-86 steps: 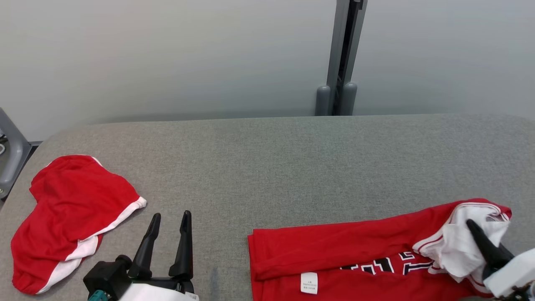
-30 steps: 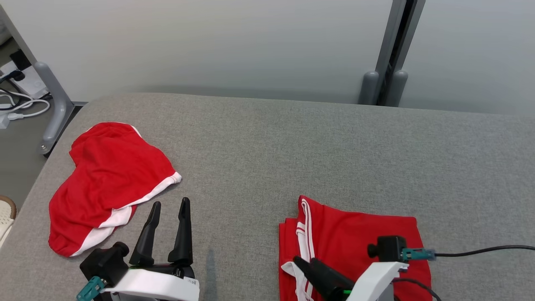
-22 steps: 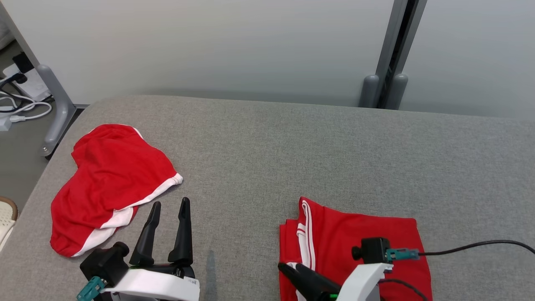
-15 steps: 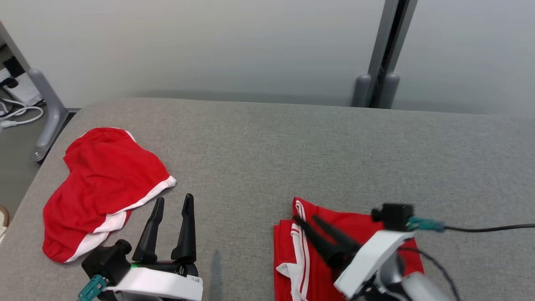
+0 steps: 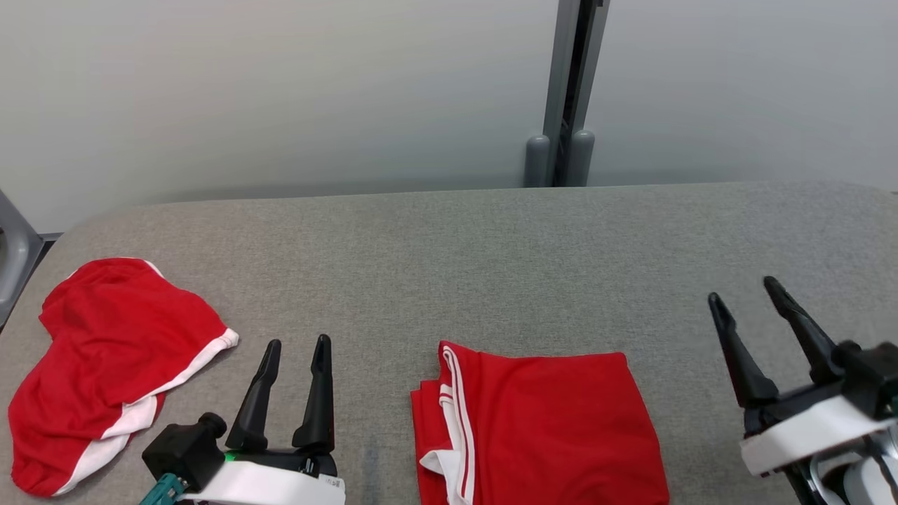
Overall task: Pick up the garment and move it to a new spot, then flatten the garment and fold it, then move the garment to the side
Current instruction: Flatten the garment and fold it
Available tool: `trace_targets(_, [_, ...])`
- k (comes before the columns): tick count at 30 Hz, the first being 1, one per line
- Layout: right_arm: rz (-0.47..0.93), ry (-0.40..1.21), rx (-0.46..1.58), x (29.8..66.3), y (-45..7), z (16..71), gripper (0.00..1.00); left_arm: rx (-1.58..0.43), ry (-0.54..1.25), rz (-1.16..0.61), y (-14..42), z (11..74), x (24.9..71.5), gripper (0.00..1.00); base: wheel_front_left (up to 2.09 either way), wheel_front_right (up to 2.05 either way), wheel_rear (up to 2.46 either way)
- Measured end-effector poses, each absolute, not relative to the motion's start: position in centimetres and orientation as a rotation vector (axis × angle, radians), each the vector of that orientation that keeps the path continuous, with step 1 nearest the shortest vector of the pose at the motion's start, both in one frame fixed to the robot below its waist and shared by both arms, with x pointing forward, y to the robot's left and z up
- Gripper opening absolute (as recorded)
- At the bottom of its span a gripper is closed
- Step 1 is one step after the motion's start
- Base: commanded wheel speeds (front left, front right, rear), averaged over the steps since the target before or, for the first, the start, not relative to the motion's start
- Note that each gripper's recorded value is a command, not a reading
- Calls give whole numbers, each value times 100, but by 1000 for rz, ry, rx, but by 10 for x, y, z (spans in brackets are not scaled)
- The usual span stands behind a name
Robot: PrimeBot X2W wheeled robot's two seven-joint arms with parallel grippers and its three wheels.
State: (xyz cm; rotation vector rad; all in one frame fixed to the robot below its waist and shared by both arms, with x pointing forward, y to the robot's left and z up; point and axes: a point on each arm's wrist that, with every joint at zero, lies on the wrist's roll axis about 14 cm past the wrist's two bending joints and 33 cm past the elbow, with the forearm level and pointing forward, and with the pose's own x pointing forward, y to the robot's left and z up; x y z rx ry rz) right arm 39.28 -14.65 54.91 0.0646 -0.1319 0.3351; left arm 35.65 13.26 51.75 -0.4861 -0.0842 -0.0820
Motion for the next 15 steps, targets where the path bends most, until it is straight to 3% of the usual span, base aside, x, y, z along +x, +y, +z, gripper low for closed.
trace_targets(6, [214, -130, 51, 374, -167, 530, 100, -500, -94, -63, 140, 519, 353, 100, 0, 0, 0])
trace_targets(15, [184, -125, 52, 367, -166, 523, 100, -387, -100, -57, 145, 518, 349, 100, 0, 0, 0])
